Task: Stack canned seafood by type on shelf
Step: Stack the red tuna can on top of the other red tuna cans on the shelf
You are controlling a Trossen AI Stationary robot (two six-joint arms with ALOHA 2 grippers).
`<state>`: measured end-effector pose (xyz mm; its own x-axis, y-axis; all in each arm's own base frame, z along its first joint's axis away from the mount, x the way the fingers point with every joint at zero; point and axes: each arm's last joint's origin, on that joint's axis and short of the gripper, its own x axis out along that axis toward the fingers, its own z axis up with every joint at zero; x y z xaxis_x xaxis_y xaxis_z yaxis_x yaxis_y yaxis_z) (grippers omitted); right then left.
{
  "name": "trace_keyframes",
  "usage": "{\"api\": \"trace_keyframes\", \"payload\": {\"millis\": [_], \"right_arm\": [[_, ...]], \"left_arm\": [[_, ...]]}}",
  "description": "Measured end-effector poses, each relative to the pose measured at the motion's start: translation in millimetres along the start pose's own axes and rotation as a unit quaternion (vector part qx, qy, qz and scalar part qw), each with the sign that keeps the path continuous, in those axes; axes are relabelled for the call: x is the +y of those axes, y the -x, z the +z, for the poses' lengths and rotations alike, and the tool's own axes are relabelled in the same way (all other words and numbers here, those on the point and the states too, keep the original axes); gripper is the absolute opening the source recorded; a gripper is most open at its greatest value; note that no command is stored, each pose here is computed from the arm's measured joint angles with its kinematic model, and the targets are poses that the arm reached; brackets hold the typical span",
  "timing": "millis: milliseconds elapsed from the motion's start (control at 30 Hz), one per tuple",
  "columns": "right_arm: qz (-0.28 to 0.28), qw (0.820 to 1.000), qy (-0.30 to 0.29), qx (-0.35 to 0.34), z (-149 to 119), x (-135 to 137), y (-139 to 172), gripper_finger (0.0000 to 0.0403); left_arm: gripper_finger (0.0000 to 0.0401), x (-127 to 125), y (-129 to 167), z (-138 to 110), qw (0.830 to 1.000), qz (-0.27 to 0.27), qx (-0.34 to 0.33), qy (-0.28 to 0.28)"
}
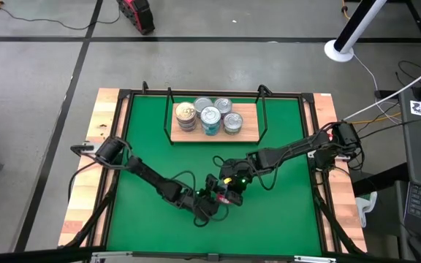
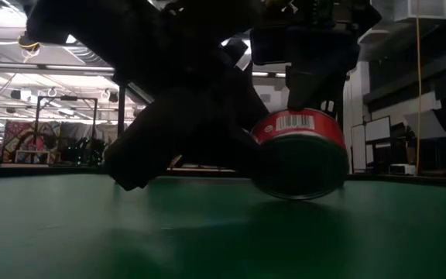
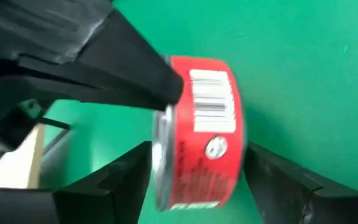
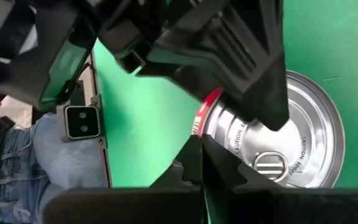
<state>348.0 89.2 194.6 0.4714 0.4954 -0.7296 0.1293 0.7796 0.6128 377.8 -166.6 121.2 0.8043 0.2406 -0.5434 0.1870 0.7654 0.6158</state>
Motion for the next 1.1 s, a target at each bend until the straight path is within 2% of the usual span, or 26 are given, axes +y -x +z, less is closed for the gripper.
{"api": "trace_keyframes", "payload": {"millis": [100, 300, 567, 733, 867, 1100], "right_arm": [[0.006, 1.0, 0.0, 0.004, -0.3, 0.4, 0.0, 0.0001], [0.006, 1.0, -0.001, 0.005, -0.7, 1.0, -0.2, 0.0017], [0.01, 1.0, -0.011, 0.012, -1.3, 0.6, 0.0, 0.0092], [0.037, 0.998, -0.019, 0.046, -4.8, 4.1, 17.4, 0.0114], [-0.017, 1.0, 0.015, 0.012, -12.5, 14.1, 45.7, 0.0117], [-0.112, 0.988, 0.061, -0.086, -37.7, 38.9, 109.9, 0.0117]], "left_arm": [[0.0218, -2.7, 2.3, 1.1, 1.0, 0.006, 0.0, -0.012], [0.0134, -7.3, 5.7, 3.0, 1.0, 0.003, -0.004, -0.013], [0.0132, -8.9, 6.9, 4.1, 1.0, 0.002, -0.006, -0.014], [0.0144, -3.1, 8.2, 19.4, 1.0, 0.013, -0.021, -0.004], [0.0143, 5.1, 9.1, 33.2, 0.999, 0.031, -0.032, -0.002], [0.0142, 28.8, 9.5, 54.6, 0.989, 0.125, -0.01, -0.072]]}}
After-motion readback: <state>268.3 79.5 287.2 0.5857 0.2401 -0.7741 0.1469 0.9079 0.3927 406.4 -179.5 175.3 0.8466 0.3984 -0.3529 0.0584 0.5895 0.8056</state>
